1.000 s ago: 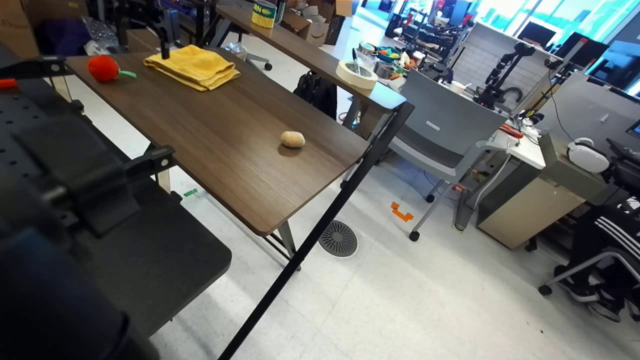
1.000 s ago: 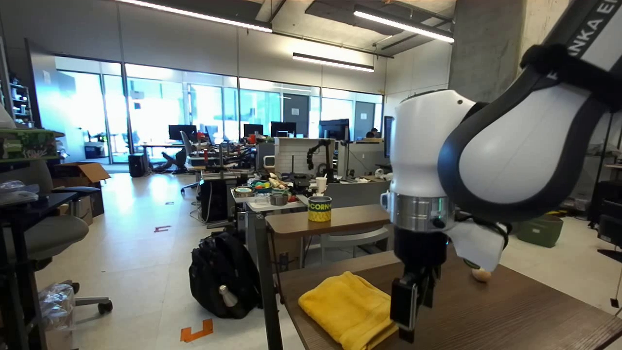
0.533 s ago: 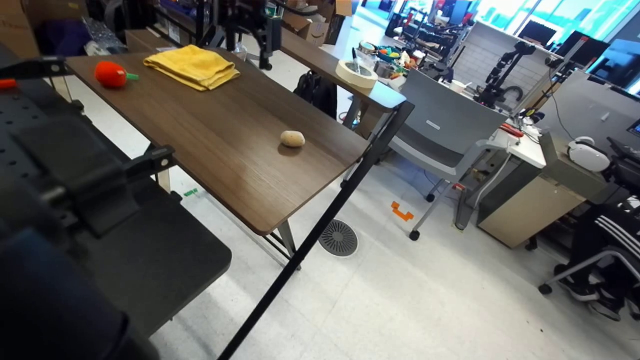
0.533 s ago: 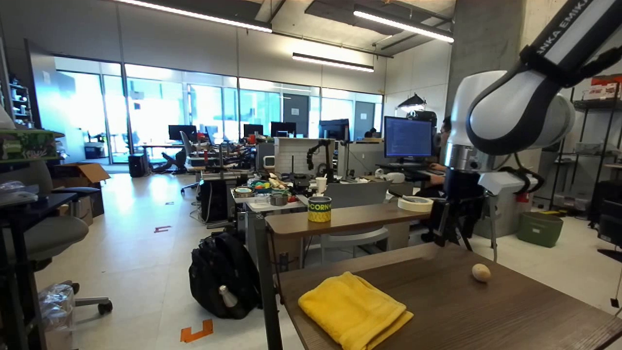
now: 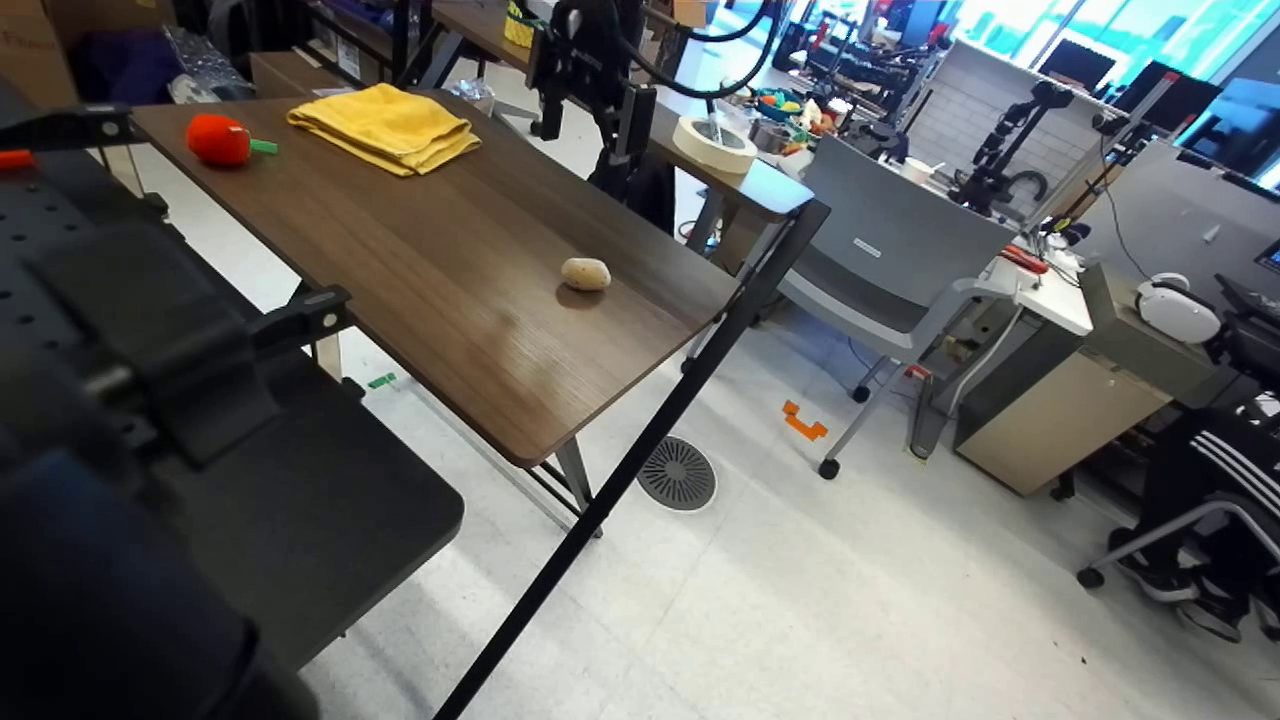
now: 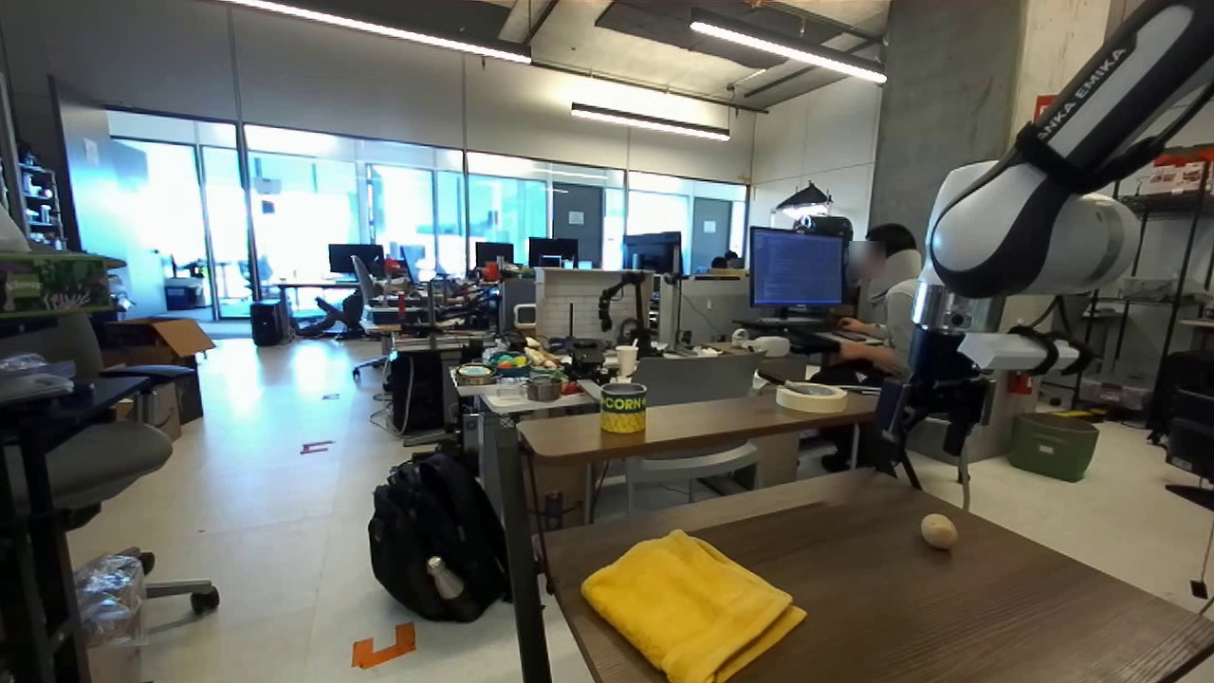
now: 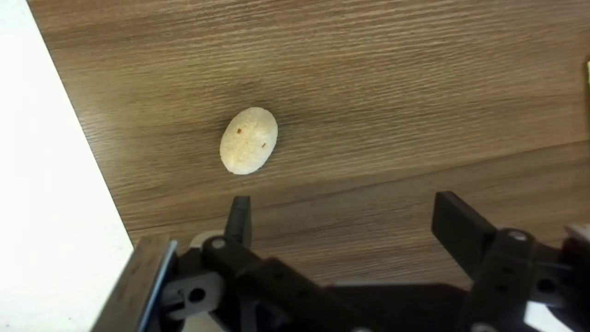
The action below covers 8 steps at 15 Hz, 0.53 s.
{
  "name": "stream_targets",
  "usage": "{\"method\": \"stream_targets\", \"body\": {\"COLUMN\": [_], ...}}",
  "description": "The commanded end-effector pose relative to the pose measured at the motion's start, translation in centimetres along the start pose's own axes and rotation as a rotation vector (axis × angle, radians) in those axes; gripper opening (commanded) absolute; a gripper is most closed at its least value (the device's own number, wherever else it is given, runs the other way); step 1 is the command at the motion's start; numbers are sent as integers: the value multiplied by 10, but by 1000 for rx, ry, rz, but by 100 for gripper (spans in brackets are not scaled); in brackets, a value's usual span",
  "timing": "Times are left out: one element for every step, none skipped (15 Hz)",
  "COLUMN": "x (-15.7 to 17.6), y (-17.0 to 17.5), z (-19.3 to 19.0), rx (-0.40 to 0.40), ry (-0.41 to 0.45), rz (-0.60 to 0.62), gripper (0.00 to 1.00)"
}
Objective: Move the two plush toys to the left and use the towel to the wipe the table
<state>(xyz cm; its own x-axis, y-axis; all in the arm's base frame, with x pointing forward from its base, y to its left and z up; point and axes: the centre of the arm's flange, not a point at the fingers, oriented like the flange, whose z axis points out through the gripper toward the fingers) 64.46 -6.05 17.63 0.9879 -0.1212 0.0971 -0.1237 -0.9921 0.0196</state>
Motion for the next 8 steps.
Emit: {"method": "stream_targets", "body": {"x": [10, 12, 15, 18, 20, 22, 23, 23], "y": [8, 13, 21, 29, 38, 46, 53, 59], "z": [23, 29, 35, 40, 44, 49, 55, 61], "rx": [-12, -19, -26, -32, -40, -49, -55, -59], "ry": [-24, -24, -29, -35, -40, -44, -51, -62], "rz": [35, 56, 78, 103, 127, 146, 164, 180], "gripper": [100, 100, 100, 100, 100, 100, 100, 100]}}
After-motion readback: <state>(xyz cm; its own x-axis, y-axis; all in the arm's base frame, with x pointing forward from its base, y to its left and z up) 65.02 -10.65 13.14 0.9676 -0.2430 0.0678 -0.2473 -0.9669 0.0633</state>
